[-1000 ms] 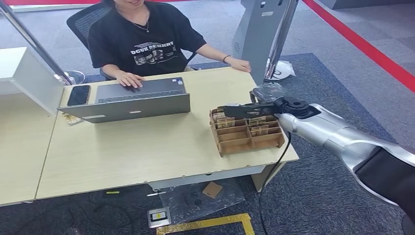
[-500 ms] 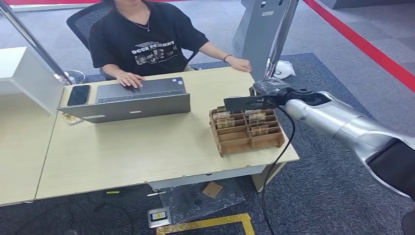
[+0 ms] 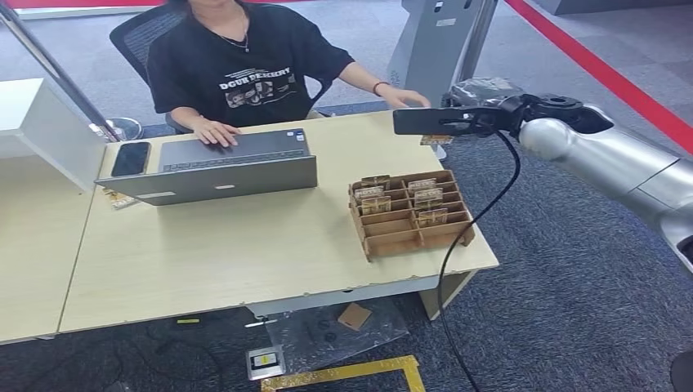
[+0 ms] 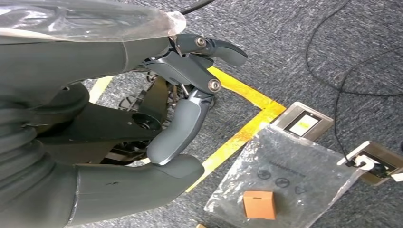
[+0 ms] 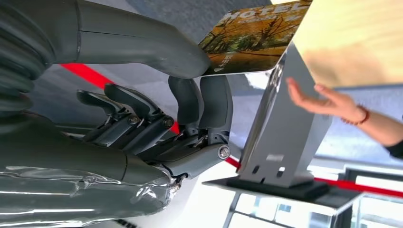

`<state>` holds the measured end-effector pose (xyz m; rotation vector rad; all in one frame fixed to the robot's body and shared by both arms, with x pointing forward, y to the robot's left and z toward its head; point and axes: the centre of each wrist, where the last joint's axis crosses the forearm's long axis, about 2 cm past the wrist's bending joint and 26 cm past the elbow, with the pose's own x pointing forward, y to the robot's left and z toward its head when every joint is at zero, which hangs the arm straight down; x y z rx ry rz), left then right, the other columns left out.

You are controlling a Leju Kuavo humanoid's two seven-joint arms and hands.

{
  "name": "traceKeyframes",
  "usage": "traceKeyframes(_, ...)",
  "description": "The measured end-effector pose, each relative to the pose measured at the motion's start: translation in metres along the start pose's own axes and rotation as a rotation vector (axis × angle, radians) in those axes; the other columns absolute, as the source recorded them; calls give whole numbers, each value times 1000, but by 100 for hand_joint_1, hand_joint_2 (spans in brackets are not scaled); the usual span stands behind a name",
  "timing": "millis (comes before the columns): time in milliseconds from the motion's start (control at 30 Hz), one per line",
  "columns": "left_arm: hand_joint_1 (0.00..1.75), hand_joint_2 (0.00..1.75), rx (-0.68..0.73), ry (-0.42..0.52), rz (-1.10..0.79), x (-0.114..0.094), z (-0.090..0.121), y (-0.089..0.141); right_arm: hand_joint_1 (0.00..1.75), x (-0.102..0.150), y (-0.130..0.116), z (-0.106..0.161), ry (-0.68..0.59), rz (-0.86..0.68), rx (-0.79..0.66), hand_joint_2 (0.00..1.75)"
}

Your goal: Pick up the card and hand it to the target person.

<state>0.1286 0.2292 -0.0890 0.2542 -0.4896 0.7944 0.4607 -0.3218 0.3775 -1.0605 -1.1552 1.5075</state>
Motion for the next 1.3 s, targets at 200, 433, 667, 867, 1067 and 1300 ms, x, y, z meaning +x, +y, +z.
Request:
traceKeyframes(200,0,175,0,7,-3,0,0,0,175,1,-8,4,79,22,-255,175)
traceKeyframes(433,0,175,-6,14,-11,3,1,-7,175,19,12,-1,117,32,-593,175)
traceKeyframes(667,0,175,-2,23,-9,5,3,-13,175,51,31,-23,123,57,-713,175)
traceKeyframes(867,0,175,18,41,-2,2,4,-11,175,72,50,-37,156,66,-691,175)
traceKeyframes(1067,0,175,44,56,-4,-4,4,-5,99,88,70,-46,175,91,-625,175)
traceKeyframes(1300,0,175,51,63,-8,-7,4,-1,0,93,82,-52,171,86,-502,175)
